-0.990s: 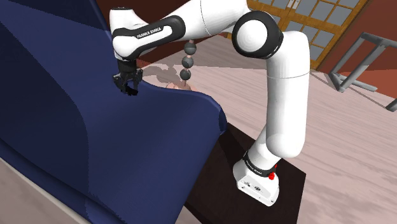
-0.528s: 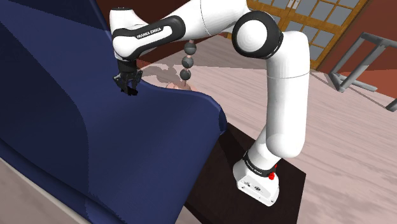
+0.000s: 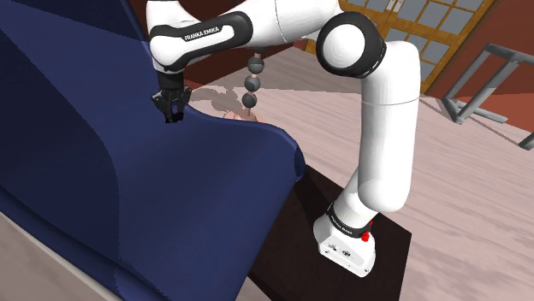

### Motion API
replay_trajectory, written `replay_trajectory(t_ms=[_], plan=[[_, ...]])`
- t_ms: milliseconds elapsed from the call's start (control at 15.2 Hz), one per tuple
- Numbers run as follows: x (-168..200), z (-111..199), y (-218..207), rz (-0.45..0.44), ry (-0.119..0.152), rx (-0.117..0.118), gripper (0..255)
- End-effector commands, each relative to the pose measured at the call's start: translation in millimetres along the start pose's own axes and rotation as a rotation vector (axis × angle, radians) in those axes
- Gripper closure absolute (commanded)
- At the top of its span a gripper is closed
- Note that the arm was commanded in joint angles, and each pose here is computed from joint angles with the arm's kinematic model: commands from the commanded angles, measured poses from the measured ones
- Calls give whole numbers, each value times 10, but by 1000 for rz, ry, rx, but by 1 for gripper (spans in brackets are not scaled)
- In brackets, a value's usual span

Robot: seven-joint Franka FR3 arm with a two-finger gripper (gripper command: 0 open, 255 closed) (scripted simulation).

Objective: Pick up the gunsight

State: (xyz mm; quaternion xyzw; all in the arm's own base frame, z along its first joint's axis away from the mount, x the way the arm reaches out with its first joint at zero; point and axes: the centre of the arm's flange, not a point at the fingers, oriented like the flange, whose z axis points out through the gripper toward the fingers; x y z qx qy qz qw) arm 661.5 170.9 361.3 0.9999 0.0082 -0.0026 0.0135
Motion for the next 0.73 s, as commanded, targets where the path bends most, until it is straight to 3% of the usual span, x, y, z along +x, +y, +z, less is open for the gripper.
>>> replay_trajectory(t_ms=[0, 660], plan=[[4, -99, -6, 0, 0, 0, 255], [2, -529, 6, 0, 0, 0, 255]])
